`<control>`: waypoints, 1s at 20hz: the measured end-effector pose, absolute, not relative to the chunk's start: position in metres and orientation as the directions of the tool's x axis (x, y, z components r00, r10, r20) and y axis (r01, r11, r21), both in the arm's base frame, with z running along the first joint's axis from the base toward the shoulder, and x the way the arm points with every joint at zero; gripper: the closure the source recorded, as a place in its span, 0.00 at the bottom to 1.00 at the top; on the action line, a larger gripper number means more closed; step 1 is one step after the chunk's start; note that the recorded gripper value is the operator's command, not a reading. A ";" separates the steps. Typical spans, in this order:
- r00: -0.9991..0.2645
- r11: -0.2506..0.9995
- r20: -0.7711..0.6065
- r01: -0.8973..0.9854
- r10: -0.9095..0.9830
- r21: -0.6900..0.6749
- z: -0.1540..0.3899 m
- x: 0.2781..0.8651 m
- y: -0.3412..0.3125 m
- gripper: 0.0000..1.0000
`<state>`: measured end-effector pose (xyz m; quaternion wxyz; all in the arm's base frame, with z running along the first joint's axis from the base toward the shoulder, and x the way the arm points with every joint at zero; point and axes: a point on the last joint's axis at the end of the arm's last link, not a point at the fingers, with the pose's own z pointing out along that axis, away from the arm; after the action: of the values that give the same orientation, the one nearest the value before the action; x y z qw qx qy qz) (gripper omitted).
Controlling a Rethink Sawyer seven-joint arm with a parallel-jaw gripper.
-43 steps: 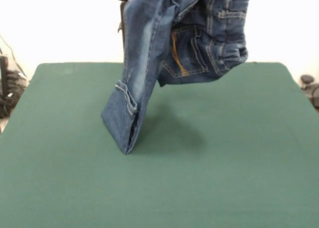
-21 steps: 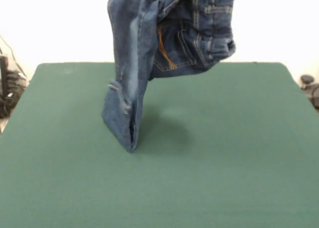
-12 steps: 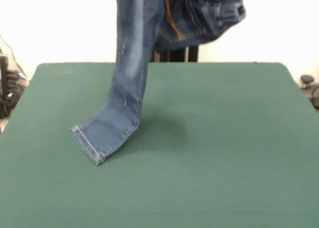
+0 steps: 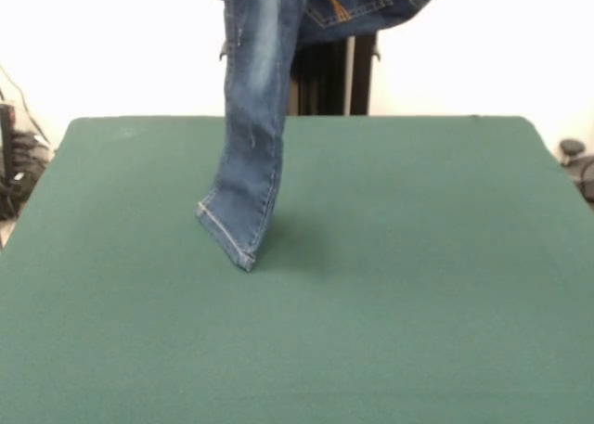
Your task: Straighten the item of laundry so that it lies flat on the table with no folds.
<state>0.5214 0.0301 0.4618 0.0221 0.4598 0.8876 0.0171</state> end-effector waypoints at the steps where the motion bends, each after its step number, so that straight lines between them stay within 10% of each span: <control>1: -0.576 0.576 -0.027 0.815 0.817 0.053 0.462 0.521 0.030 1.00; 20: -0.409 0.410 -0.023 0.910 0.912 0.064 0.458 0.520 -0.071 1.00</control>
<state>0.5202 -0.0705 0.4577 0.0272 0.5429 0.8391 0.0207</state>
